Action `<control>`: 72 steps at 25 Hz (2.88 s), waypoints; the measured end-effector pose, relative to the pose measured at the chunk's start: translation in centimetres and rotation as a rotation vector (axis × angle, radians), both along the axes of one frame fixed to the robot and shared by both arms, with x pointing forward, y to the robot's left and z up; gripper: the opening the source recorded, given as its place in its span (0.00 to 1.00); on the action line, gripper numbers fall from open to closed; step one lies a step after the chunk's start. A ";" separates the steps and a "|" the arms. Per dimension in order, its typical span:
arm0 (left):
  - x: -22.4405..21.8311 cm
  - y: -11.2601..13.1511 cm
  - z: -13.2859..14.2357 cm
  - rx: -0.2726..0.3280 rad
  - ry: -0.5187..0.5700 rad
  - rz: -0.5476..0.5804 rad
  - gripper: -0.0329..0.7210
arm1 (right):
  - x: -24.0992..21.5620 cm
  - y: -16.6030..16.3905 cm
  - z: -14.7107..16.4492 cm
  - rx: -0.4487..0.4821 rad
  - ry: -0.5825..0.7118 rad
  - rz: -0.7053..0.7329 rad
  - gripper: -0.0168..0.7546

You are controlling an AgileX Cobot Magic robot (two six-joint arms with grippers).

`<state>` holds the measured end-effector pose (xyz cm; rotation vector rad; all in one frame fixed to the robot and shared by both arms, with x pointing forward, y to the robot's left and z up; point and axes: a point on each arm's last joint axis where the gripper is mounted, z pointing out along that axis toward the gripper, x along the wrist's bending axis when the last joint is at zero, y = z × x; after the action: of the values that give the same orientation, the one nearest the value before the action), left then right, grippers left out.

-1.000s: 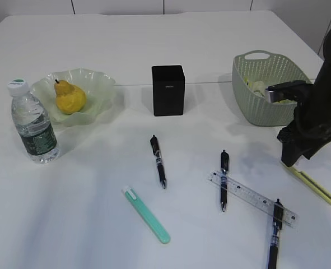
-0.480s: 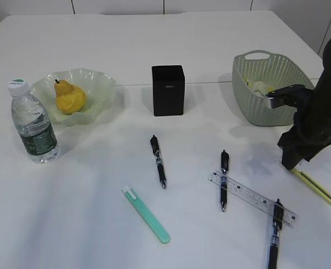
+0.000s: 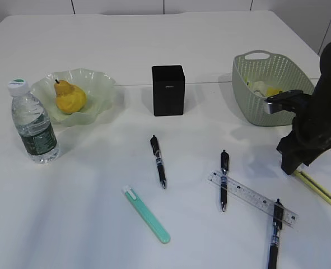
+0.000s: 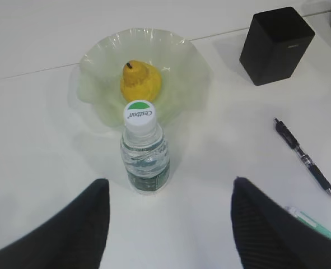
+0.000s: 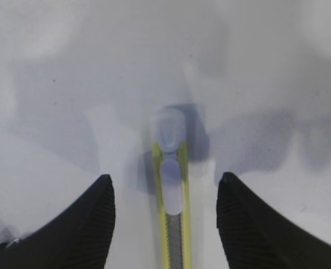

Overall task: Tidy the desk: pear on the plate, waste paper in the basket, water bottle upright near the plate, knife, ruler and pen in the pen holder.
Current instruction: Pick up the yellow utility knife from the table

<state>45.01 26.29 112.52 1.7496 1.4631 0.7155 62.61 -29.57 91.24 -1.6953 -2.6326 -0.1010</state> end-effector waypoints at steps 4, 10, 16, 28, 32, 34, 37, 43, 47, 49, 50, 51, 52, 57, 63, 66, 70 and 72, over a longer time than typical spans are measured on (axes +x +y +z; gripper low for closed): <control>0.1 0.0 0.1 -0.002 -0.010 0.001 0.67 | 0.0 0.0 -0.5 0.000 0.014 0.001 0.62; 0.1 0.0 0.1 -0.002 -0.013 0.001 0.67 | 0.0 0.0 -0.7 0.000 0.019 0.001 0.62; 0.1 0.0 0.1 -0.002 -0.013 0.001 0.67 | 0.0 0.0 -0.7 0.000 0.021 0.002 0.62; 0.1 0.0 0.1 0.002 -0.015 0.001 0.67 | -0.1 0.0 -0.7 0.001 0.034 0.004 0.62; 0.1 0.0 0.1 0.002 -0.015 0.001 0.67 | -0.3 0.1 -0.7 0.014 0.053 -0.003 0.62; 0.1 0.0 0.1 0.002 -0.016 0.001 0.67 | -0.5 0.2 -0.7 0.020 0.071 -0.006 0.62; 0.1 0.0 0.2 0.001 -0.022 0.002 0.67 | -0.6 0.2 -0.7 0.024 0.089 -0.006 0.62; 0.2 0.0 0.3 -0.002 -0.042 0.004 0.67 | -0.7 0.2 -0.7 0.024 0.093 -0.006 0.62; 0.2 0.0 0.3 -0.003 -0.043 0.004 0.67 | -0.6 0.2 -0.7 0.024 0.087 -0.006 0.62; 0.2 0.0 0.3 -0.003 -0.043 0.004 0.67 | -0.5 0.2 -0.7 0.024 0.082 -0.007 0.62; 0.2 0.0 0.3 -0.003 -0.043 0.004 0.67 | -0.5 0.2 -0.7 0.023 0.079 -0.007 0.62; 0.2 0.0 0.3 -0.003 -0.043 0.004 0.67 | -0.5 0.2 -0.7 0.023 0.073 -0.007 0.62; 0.2 0.0 0.3 -0.003 -0.044 0.004 0.67 | -0.4 0.2 -0.7 0.023 0.069 -0.008 0.62; 0.2 0.0 0.3 -0.003 -0.046 0.004 0.67 | -0.4 0.2 -0.8 0.023 0.068 -0.008 0.62; 0.2 0.0 0.4 -0.003 -0.047 0.005 0.67 | -0.4 0.2 -1.3 0.022 0.079 -0.010 0.62; 0.2 0.0 0.4 -0.003 -0.047 0.005 0.67 | -0.4 0.2 -1.3 0.022 0.079 -0.010 0.62; 0.2 0.0 0.4 -0.003 -0.047 0.005 0.67 | -0.4 0.2 -1.3 0.023 0.083 -0.010 0.62; 0.2 0.0 0.4 -0.003 -0.048 0.005 0.67 | -0.4 0.2 -1.3 0.023 0.085 -0.010 0.62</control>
<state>45.26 26.31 112.87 1.7156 1.4358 0.7517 62.19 -29.36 89.92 -1.6673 -2.5528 -0.0575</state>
